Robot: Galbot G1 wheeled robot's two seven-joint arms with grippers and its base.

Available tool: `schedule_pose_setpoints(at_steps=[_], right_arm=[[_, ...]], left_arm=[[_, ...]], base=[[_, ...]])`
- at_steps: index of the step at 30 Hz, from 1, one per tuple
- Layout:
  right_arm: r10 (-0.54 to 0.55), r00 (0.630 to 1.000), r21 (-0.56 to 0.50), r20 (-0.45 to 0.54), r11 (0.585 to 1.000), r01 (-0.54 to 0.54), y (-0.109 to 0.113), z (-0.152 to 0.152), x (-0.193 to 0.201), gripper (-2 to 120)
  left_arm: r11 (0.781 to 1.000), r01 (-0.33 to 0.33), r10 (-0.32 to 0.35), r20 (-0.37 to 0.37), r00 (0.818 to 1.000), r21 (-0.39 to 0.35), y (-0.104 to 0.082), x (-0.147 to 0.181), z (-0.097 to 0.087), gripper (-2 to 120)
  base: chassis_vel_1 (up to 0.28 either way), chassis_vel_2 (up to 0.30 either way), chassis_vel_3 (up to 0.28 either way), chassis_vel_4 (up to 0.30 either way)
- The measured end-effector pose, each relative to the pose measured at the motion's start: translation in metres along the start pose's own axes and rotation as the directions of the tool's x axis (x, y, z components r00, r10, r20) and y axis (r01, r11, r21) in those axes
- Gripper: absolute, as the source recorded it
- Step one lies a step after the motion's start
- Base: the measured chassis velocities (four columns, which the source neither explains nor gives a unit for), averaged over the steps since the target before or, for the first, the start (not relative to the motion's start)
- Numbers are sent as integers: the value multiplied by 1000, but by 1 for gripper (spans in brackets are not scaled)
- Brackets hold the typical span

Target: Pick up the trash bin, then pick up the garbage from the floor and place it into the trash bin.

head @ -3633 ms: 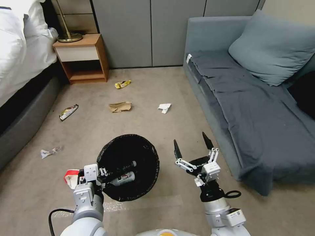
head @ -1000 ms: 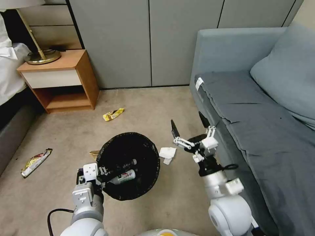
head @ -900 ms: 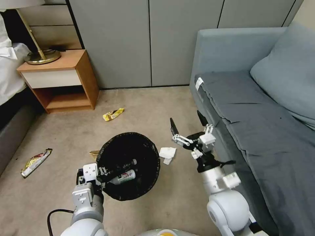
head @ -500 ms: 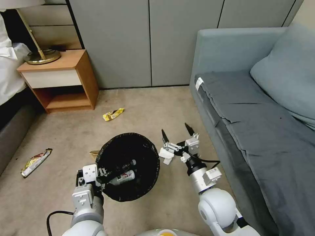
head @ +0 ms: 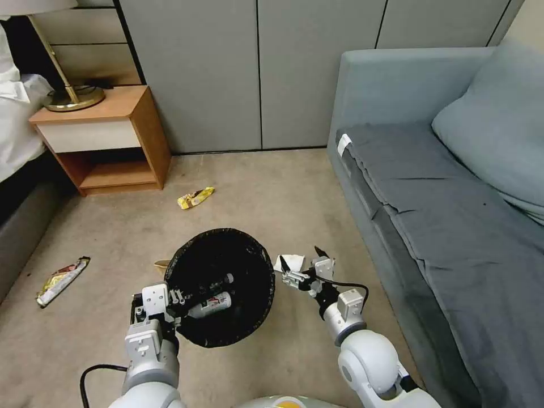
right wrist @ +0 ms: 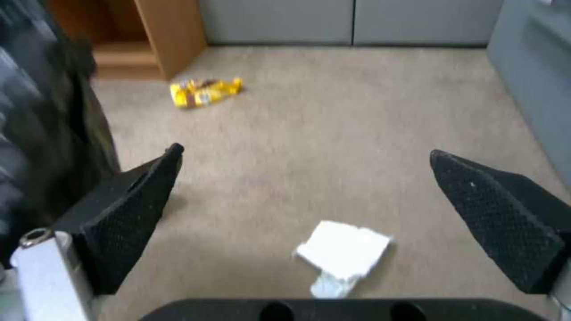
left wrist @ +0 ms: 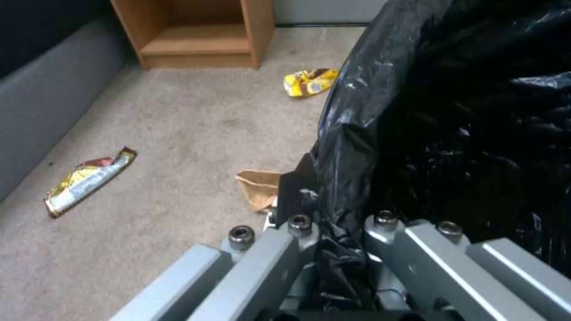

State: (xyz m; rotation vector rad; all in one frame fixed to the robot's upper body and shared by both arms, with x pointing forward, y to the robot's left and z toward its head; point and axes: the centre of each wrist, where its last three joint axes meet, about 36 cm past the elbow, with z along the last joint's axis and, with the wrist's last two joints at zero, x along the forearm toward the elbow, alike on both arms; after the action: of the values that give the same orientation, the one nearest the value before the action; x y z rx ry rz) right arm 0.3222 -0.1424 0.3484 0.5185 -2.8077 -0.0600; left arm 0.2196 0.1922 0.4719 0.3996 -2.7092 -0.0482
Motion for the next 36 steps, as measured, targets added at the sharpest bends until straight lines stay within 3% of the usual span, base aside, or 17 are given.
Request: schedule_pose_setpoints(at_steps=[14, 24, 36], right_arm=[[-30, 995, -31, -92, 999, 27, -24, 23, -49, 100], [-75, 957, -160, -280, 987, 30, -45, 11, -118, 100], [-63, 915, -105, -398, 994, 23, -61, 3, -175, 100]], left_arm=[[1000, 3, -3, -4, 1000, -5, 1, 0, 2, 1], [1000, 11, -12, -20, 1000, -9, -1, -2, 7, 1], [1000, 13, -14, -24, 1000, -9, -2, -5, 10, 1]], base=[[0, 0, 0, 0], [0, 0, 0, 0], [0, 0, 0, 0]])
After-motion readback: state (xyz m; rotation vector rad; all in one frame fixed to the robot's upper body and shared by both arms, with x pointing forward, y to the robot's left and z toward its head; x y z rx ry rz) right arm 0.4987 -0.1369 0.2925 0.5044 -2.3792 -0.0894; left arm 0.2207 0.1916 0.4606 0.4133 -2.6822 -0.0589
